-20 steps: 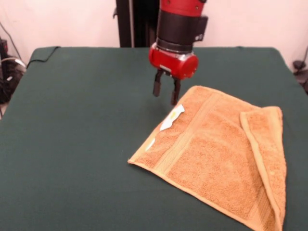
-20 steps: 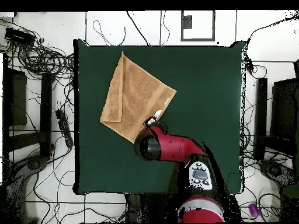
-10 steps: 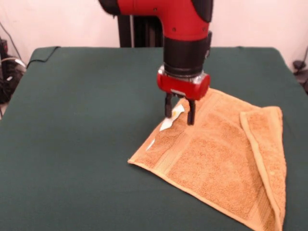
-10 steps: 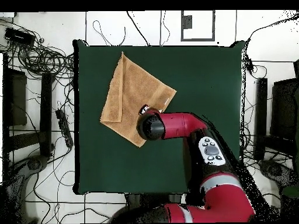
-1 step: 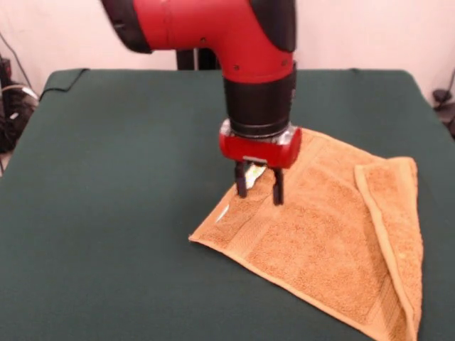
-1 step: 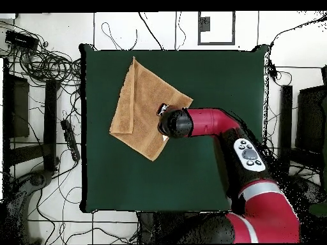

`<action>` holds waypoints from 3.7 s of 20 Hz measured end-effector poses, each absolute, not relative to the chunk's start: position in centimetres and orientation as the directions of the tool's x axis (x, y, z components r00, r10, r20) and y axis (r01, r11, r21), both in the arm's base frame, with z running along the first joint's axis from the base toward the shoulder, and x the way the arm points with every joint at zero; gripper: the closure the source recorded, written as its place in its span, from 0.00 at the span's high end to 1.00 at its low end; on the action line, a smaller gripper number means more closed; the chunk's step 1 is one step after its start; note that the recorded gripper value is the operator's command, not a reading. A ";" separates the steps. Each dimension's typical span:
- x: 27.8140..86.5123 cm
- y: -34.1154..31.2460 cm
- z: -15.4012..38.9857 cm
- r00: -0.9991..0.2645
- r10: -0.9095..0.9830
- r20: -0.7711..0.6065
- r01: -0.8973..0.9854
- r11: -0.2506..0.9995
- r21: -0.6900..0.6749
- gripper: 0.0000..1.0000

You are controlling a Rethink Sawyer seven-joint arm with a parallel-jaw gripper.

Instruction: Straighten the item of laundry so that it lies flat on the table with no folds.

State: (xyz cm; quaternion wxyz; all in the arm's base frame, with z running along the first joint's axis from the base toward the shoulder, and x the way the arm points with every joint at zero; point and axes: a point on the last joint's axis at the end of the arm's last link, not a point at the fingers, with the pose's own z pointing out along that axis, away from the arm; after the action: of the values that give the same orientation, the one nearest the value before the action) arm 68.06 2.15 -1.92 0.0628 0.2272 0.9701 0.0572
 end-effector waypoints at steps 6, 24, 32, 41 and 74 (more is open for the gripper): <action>71.0 -3.7 -2.6 -0.872 0.475 -0.120 0.458 0.877 0.143 1.00; 72.9 -6.3 -4.6 -0.864 0.486 -0.128 0.474 0.873 0.114 1.00; 72.9 -6.2 -4.6 -0.865 0.484 -0.129 0.472 0.874 0.113 1.00; 73.0 -6.1 -4.5 -0.864 0.488 -0.127 0.475 0.872 0.117 1.00; 73.1 6.5 -4.2 -0.874 0.482 -0.061 0.460 0.861 0.220 1.00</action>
State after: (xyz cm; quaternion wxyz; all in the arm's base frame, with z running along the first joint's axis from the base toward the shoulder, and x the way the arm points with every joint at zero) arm 73.06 6.51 -4.23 0.0568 0.2446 0.9628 0.0996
